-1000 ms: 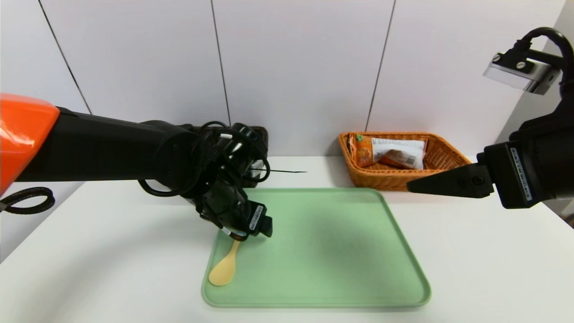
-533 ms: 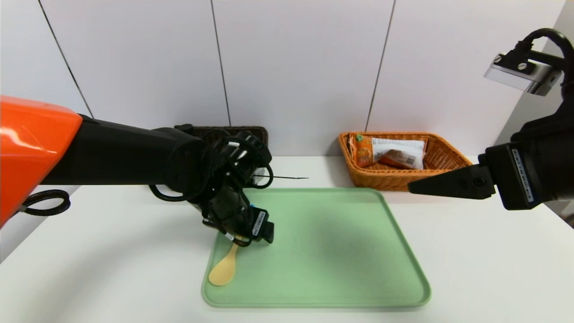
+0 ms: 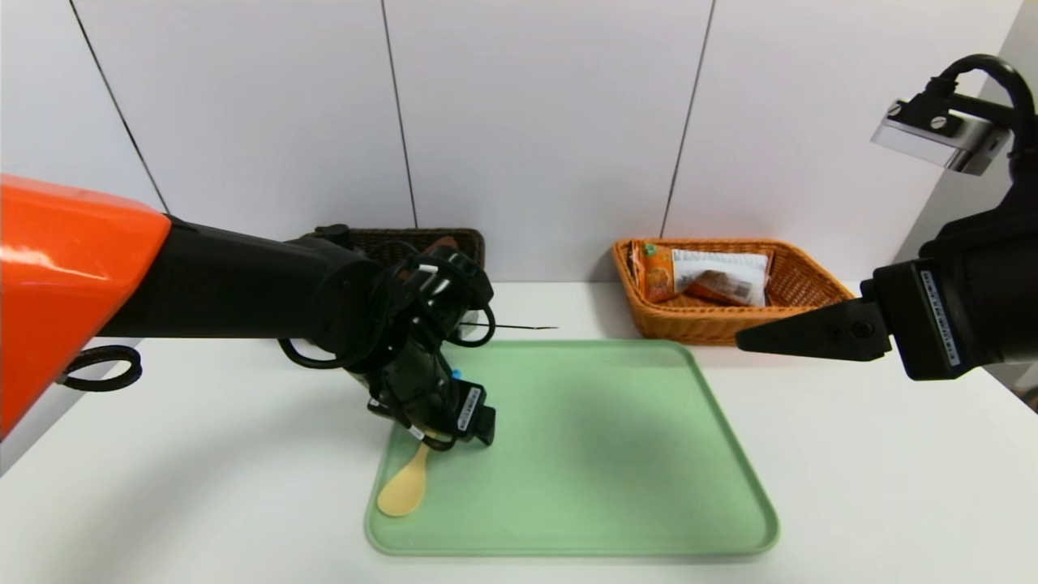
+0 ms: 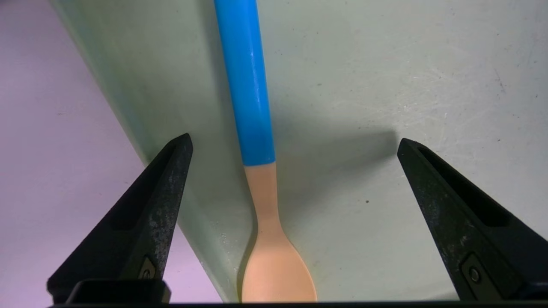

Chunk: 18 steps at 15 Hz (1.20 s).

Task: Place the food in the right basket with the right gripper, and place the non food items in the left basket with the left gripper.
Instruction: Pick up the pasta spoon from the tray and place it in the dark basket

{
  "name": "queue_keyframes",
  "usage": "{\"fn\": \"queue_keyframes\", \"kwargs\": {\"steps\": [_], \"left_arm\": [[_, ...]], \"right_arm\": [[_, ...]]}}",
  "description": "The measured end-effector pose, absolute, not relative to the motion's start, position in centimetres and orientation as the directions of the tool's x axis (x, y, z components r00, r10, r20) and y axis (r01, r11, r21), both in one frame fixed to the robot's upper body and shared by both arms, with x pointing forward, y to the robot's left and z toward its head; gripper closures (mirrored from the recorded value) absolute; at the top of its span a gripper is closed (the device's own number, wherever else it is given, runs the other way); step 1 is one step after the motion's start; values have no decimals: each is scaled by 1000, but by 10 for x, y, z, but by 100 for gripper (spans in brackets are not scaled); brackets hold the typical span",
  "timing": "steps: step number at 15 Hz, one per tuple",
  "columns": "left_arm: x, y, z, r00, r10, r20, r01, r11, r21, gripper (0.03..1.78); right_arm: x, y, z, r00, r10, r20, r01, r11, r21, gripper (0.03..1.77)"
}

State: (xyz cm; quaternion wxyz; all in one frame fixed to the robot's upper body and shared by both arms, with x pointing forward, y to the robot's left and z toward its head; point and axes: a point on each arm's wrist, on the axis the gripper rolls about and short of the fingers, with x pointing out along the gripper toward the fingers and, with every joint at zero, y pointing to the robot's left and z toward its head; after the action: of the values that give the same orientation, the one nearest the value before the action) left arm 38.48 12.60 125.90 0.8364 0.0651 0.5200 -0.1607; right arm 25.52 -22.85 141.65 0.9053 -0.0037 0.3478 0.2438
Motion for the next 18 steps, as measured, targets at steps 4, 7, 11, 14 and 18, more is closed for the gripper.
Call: {"fn": "queue_keyframes", "kwargs": {"steps": [4,7,11,14,18], "left_arm": [[385,126,1258,406,-200,-892,338,940,-57,48],[386,125,1257,403,-198,-894,336,940,-56,86],[385,126,1255,397,-195,-897,336,940,-56,169],[385,126,1256,398,-196,-896,335,940,-56,169],[383,128,1264,415,-206,-886,339,939,-59,169]], "right_arm": [[256,-228,1416,638,439,-632,-444,881,163,10],[256,-228,1416,638,438,-633,-443,882,163,10],[256,-228,1416,638,438,-633,-444,881,163,10],[256,-228,1416,640,439,-631,-444,881,163,10],[256,-228,1416,639,439,-632,-444,881,163,11]]}}
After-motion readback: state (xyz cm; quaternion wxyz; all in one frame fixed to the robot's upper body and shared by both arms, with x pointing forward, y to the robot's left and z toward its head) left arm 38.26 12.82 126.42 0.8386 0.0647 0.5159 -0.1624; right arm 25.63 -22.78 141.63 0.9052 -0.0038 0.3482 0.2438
